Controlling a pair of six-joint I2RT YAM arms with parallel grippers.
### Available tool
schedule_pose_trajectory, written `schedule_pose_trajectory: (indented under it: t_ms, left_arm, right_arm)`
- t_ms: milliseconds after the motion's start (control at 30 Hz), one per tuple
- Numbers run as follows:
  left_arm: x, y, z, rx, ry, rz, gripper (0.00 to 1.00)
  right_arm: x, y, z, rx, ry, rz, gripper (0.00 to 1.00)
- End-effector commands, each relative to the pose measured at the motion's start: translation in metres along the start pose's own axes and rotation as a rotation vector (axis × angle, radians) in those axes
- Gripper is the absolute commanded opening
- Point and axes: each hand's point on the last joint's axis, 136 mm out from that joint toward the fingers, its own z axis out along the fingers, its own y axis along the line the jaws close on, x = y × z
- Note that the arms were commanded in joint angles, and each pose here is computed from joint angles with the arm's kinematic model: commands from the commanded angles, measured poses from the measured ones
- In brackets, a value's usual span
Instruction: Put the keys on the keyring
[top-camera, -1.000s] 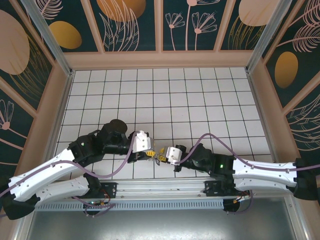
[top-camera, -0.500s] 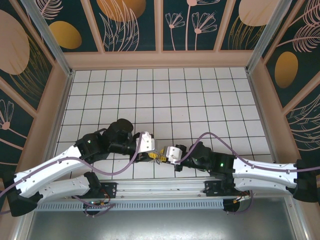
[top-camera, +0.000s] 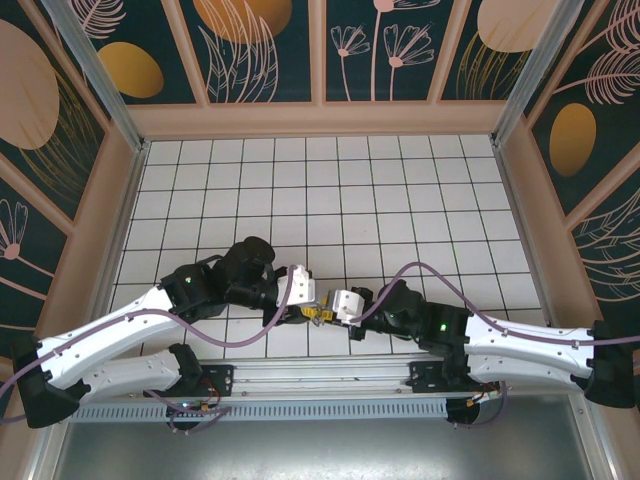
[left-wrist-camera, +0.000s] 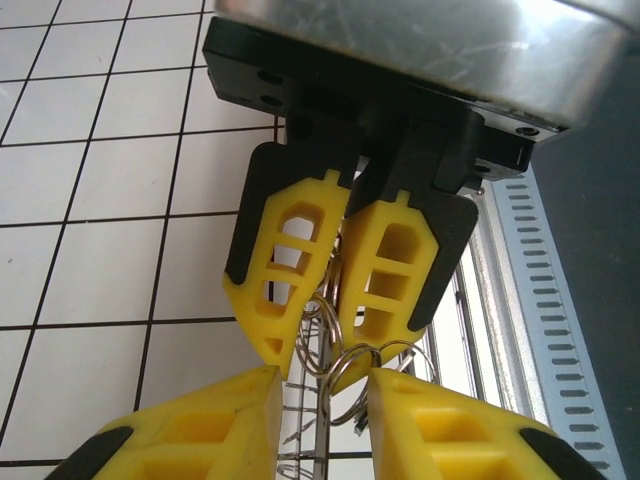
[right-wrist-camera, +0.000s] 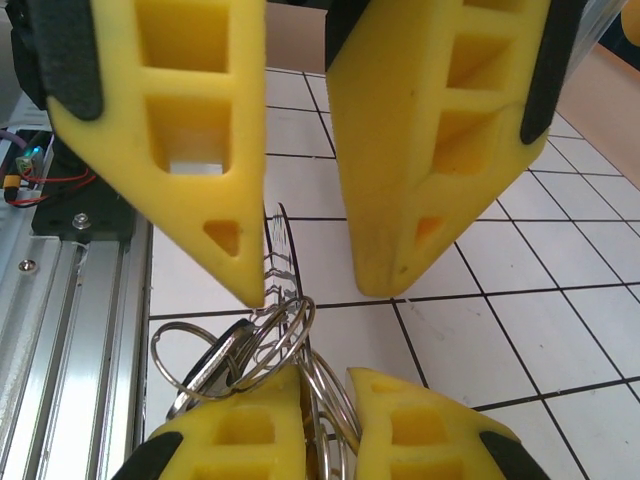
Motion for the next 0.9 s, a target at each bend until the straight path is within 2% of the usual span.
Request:
schedule_pose_trajectory:
  t_ms: [0, 233, 333, 533, 867]
  left_arm:
    - [0.0053, -0.0065, 0.0041, 0.038, 0.014, 0.015, 0.28]
    - [0.0091, -0.0065, 0.0087, 0.050, 0.029, 0.019, 0.27]
    - [0.0084, -0.0063, 0.0091, 0.050, 0.026, 0.023, 0.20]
    - [0.0079, -0.0063, 0.0076, 0.046, 0.022, 0.023, 0.00]
    - [0.0030, -0.0073, -0.0003, 0.024, -0.012, 0.026, 0.00]
  right_arm:
    - [-0.0331, -0.0094, -0.0039, 0.013, -0.088, -0.015, 0.00]
    - [-0.0349, -0.0097, -0.0035, 0.010, -0.088, -0.015, 0.00]
    - [-0.0346, -0.0101, -0.0031, 0.011, -0.086, -0.013, 0.00]
    - [-0.0327, -0.0114, -0.0027, 0.015, -0.080, -0.008, 0.00]
    - [-0.0309, -0.0136, -0.0050, 0.024, -0.081, 0.005, 0.00]
